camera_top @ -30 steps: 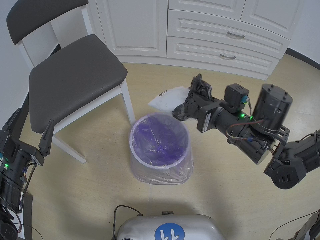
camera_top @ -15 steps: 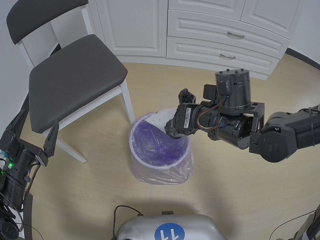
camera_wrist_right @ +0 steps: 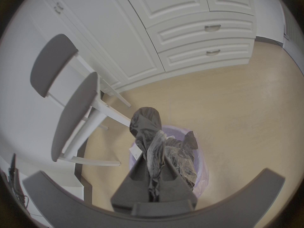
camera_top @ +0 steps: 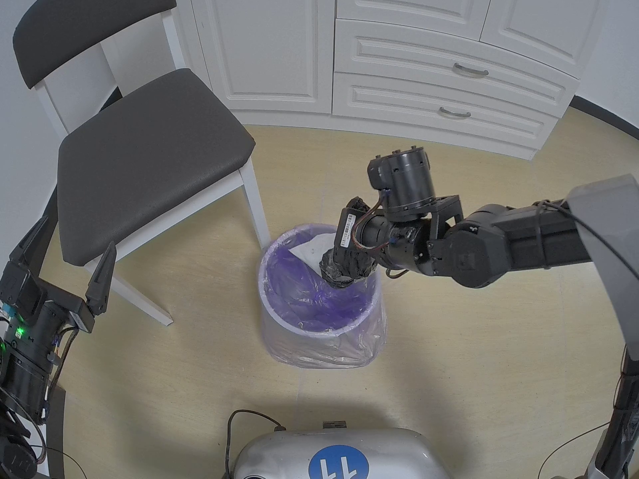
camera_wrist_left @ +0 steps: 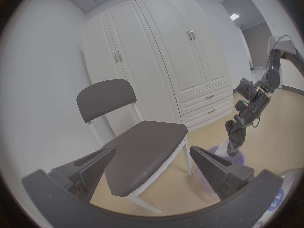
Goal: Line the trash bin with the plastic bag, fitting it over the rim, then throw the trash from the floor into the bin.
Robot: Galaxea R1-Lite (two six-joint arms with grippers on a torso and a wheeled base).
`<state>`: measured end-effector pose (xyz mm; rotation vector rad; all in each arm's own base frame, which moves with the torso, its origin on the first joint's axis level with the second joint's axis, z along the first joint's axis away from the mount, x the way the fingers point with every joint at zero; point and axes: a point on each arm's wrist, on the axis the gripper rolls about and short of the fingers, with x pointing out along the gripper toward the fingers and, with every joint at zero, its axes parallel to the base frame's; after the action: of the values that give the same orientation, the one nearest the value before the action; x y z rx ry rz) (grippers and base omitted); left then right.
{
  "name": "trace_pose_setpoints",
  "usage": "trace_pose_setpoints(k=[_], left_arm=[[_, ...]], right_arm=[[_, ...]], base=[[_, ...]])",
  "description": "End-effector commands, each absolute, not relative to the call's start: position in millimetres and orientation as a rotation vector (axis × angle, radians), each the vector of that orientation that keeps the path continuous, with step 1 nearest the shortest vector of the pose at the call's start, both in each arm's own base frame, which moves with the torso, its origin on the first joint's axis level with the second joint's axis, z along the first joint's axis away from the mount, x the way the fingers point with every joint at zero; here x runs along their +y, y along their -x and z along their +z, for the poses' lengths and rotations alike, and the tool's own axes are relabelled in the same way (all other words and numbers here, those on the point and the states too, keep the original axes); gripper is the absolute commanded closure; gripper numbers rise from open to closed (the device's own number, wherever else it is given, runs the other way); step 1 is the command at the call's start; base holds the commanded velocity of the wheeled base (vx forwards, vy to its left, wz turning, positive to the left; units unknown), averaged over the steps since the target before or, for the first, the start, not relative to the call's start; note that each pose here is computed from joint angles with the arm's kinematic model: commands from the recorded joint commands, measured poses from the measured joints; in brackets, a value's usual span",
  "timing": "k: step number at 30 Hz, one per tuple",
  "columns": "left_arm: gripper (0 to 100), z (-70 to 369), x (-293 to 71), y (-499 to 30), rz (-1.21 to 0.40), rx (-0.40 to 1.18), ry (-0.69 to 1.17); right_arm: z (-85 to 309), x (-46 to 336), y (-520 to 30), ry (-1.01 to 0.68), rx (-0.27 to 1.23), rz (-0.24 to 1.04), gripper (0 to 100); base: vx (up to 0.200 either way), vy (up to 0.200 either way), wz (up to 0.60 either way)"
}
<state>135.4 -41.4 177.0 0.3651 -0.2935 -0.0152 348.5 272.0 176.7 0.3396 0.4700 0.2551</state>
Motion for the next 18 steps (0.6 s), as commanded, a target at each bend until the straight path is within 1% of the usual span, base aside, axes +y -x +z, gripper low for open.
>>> trace_pose_setpoints(k=[1, 6, 10, 18], left_arm=[[0, 179.9, -40.5, -132.1, -0.011, -0.313, -0.359], [0, 179.7, -40.2, -131.2, -0.010, -0.313, -0.373], [0, 179.5, -40.1, -130.8, -0.011, -0.314, -0.380], [0, 180.1, -40.1, -130.7, -0.009, -0.317, -0.382]], right_arm=[[141.1, 280.8, -368.1, -0.323, 0.530, 0.223, 100], [128.2, 284.1, -372.4, -0.315, 0.551, 0.214, 100], [125.0, 284.8, -373.3, -0.312, 0.556, 0.213, 100], [93.7, 299.7, -385.0, -0.315, 0.589, 0.204, 100]], base=[[0.000, 0.000, 0.00], [0.000, 0.000, 0.00], [0.000, 0.000, 0.00], [0.000, 0.000, 0.00]])
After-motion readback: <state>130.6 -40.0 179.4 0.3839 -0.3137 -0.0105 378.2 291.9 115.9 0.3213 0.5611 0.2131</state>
